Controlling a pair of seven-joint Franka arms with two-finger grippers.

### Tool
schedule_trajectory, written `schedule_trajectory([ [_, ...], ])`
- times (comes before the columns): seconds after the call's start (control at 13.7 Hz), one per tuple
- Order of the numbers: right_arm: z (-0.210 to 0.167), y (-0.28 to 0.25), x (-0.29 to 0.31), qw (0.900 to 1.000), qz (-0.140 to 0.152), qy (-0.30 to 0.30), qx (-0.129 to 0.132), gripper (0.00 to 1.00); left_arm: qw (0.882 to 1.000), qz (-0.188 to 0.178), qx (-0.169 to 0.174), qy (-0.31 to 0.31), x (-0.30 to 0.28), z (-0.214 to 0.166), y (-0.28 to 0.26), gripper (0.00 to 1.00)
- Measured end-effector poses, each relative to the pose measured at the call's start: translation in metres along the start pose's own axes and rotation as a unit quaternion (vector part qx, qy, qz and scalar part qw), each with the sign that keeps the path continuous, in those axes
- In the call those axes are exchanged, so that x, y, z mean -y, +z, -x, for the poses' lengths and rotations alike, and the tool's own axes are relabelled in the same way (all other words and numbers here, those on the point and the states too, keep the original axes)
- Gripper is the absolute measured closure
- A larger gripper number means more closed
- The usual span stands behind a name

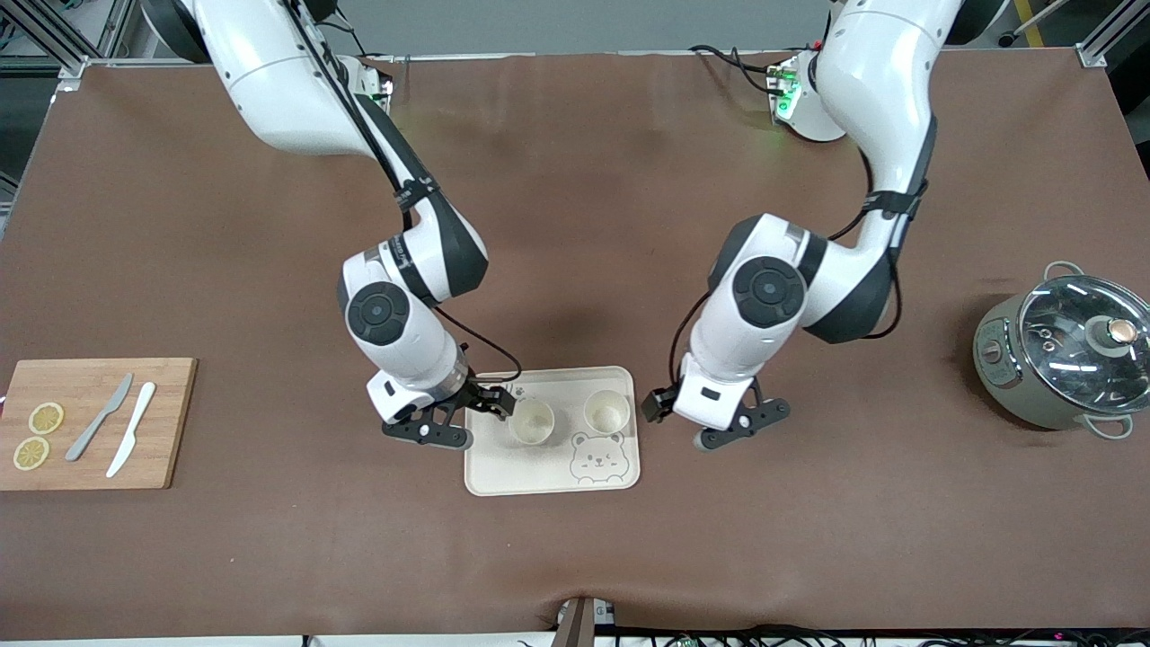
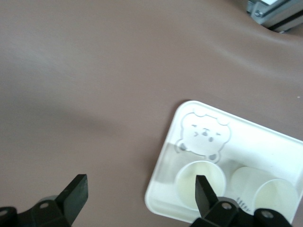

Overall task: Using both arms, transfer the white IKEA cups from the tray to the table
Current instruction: 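Lower both grippers over the white cups on the tray, then grasp one cup with each gripper and lift them off the tray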

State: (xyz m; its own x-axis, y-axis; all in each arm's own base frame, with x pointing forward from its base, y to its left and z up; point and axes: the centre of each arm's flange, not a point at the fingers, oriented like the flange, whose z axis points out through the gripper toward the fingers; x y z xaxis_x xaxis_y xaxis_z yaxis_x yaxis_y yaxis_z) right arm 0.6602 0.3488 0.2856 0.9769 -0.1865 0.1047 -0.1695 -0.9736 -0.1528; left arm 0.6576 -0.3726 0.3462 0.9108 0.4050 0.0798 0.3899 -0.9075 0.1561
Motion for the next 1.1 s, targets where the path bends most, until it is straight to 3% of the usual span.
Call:
schedule_trajectory([
  [0.44,0.006,0.047,0.002,1.0,-0.008,-0.002,-0.014,0.0,1.0,0.015,-0.005,-0.002,-0.022,0.031,0.055,0.0],
  [1.1,0.011,0.074,0.007,0.999,-0.019,-0.007,-0.03,0.0,1.0,-0.004,-0.002,0.006,-0.029,0.061,0.11,0.0],
])
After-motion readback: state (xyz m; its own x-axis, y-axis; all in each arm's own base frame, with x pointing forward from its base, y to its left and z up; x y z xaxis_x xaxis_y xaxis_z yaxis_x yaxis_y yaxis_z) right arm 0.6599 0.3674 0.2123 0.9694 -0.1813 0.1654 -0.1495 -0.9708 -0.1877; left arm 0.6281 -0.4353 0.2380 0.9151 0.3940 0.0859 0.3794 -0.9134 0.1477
